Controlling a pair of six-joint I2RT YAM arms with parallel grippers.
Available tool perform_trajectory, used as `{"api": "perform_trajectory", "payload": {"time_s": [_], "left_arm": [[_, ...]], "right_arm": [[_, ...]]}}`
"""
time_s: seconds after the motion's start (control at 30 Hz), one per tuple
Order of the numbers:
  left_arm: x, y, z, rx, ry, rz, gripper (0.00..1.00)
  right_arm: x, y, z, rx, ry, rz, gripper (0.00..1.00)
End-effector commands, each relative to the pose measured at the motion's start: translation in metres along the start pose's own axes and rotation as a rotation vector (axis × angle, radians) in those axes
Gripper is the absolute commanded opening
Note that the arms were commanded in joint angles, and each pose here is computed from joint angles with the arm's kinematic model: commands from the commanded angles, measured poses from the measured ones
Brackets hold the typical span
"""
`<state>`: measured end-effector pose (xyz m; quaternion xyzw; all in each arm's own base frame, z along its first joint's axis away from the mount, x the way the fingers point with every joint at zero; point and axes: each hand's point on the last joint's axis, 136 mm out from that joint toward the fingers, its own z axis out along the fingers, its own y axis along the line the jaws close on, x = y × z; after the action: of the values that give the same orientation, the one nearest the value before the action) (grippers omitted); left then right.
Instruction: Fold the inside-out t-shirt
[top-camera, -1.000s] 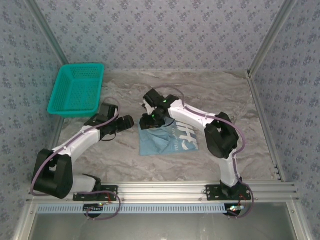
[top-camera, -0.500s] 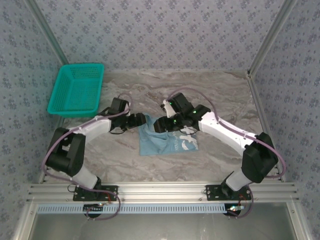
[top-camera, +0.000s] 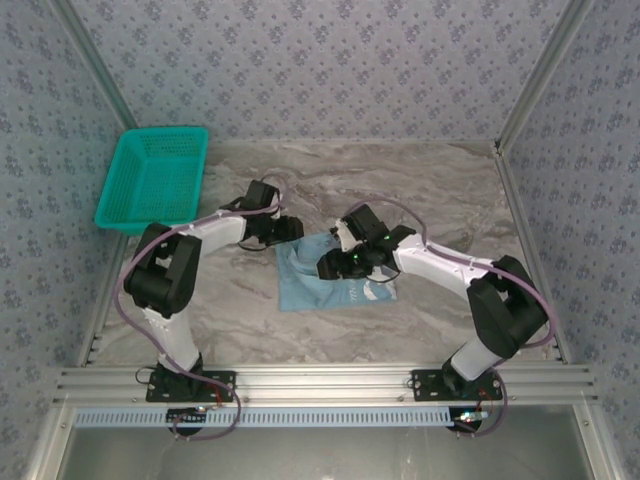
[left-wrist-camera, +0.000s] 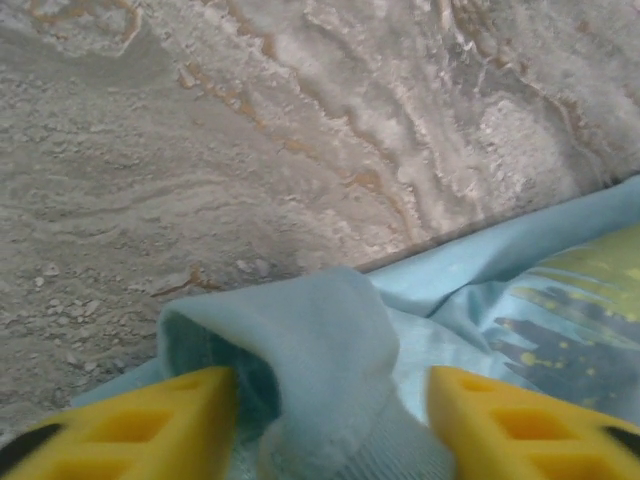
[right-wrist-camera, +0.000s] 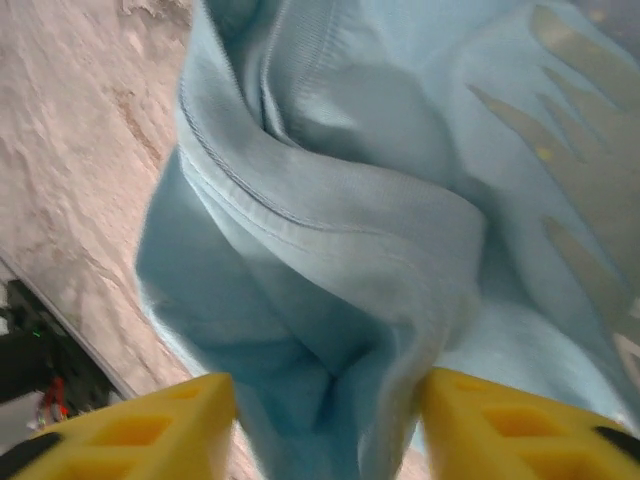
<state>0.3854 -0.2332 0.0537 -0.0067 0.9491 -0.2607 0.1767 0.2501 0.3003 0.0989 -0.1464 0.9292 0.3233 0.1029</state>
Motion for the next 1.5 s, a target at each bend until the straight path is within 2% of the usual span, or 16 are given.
{"api": "perform_trajectory", "payload": {"time_s": [0.0,0.07,0.2,0.37,0.47,0.53,0.6,0.7,0.8,0.9,0.97,1.03,1.17,1.3,1.47], "left_arm": [[-0.018,0.000,-0.007,-0.004,-0.040,0.014,0.37],[-0.022,0.000,-0.009,0.015,-0.046,0.005,0.28],[-0.030,0.002,-0.016,0.036,-0.065,0.002,0.16],[-0.037,0.016,-0.022,0.046,-0.078,-0.019,0.11],[-0.038,0.020,-0.020,0.050,-0.074,-0.025,0.10],[-0.039,0.023,-0.018,0.044,-0.076,-0.024,0.13],[-0.041,0.029,-0.017,0.023,-0.077,-0.024,0.18],[-0.048,0.040,-0.021,-0.012,-0.097,-0.029,0.25],[-0.058,0.048,-0.033,-0.046,-0.137,-0.036,0.33],[-0.064,0.059,-0.052,-0.122,-0.203,-0.038,0.44],[-0.064,0.065,-0.066,-0.170,-0.241,-0.046,0.52],[-0.053,0.063,-0.079,-0.174,-0.255,-0.061,0.56],[-0.009,0.029,-0.098,-0.089,-0.246,-0.033,0.60],[0.048,-0.013,-0.094,0.055,-0.125,-0.027,0.59],[0.102,-0.048,-0.079,0.183,0.034,-0.025,0.58]], "right_arm": [[-0.004,0.019,0.014,-0.068,0.011,-0.021,0.37],[-0.004,0.028,0.017,-0.080,0.019,-0.038,0.28],[-0.004,0.047,0.017,-0.108,0.020,-0.074,0.17],[0.006,0.070,0.034,-0.145,0.066,-0.111,0.16],[0.012,0.082,0.050,-0.166,0.103,-0.131,0.19],[0.015,0.092,0.061,-0.184,0.122,-0.158,0.24],[0.014,0.105,0.072,-0.205,0.140,-0.194,0.35],[0.015,0.126,0.080,-0.252,0.160,-0.258,0.41],[0.019,0.145,0.069,-0.298,0.173,-0.340,0.45],[0.021,0.148,0.041,-0.325,0.125,-0.394,0.48],[0.019,0.139,0.023,-0.318,0.093,-0.415,0.50],[0.010,0.121,0.009,-0.273,0.047,-0.414,0.52],[-0.027,0.048,-0.005,-0.122,-0.070,-0.231,0.53],[-0.063,-0.011,-0.009,-0.056,-0.159,-0.030,0.52],[-0.069,-0.052,0.009,-0.010,-0.118,0.063,0.51]]}}
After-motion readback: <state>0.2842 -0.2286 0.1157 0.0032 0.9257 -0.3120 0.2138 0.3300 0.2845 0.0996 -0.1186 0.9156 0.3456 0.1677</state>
